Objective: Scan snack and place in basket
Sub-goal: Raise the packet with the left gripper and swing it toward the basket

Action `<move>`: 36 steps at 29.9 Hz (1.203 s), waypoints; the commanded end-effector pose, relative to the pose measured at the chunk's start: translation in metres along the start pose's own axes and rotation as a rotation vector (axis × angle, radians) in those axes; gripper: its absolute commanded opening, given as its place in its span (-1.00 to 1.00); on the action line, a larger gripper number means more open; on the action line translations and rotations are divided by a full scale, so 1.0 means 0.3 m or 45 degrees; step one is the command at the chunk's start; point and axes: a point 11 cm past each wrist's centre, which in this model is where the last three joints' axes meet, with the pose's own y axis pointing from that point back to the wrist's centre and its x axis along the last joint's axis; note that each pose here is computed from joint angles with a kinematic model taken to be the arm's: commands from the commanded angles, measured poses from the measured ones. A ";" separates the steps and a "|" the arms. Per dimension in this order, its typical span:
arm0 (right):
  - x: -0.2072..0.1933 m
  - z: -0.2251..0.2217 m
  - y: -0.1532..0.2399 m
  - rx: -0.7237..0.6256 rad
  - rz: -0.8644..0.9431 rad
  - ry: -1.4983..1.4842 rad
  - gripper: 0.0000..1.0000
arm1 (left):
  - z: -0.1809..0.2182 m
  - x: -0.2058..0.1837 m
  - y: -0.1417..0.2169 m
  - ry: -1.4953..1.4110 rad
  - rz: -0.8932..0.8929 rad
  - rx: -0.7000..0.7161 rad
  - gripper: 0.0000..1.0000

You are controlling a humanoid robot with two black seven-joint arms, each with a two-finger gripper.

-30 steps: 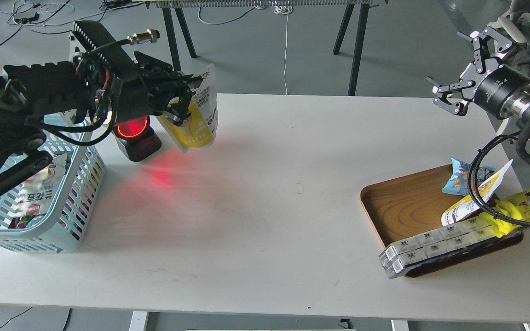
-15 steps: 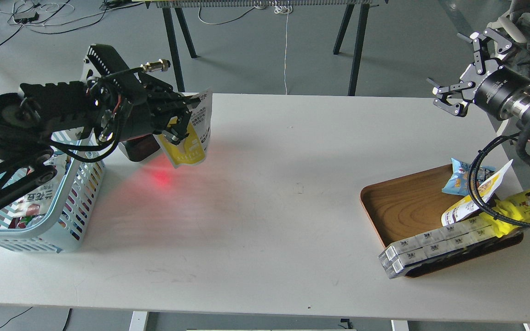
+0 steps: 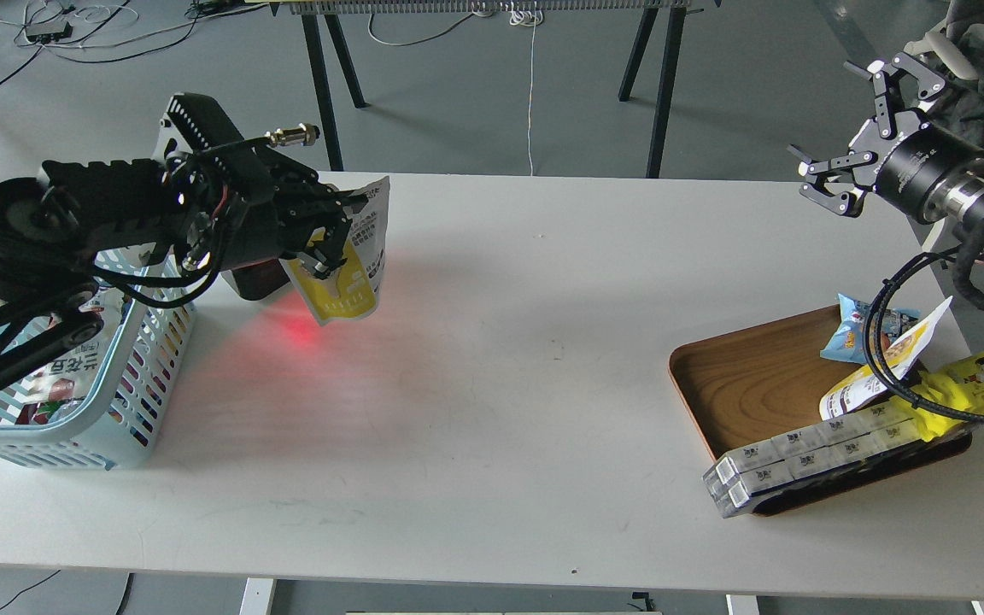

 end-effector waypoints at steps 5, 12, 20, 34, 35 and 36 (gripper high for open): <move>0.002 -0.002 0.001 0.004 0.002 -0.001 0.98 | -0.038 0.038 0.033 -0.002 0.050 0.033 -1.00; 0.002 -0.002 0.001 0.004 0.002 -0.001 0.98 | -0.156 0.131 0.135 0.000 0.168 0.144 -1.00; -0.005 -0.012 -0.003 0.011 -0.004 0.003 0.98 | -0.325 0.153 0.333 0.168 0.257 0.301 -1.00; -0.011 -0.010 -0.008 0.010 -0.010 0.000 0.98 | -0.564 0.020 0.703 0.499 0.335 0.563 -1.00; -0.012 -0.012 -0.009 0.011 -0.011 0.001 0.98 | -0.568 -0.010 0.713 0.500 0.322 0.579 -1.00; -0.012 -0.012 -0.009 0.011 -0.011 0.001 0.98 | -0.567 -0.043 0.720 0.504 0.308 0.592 -1.00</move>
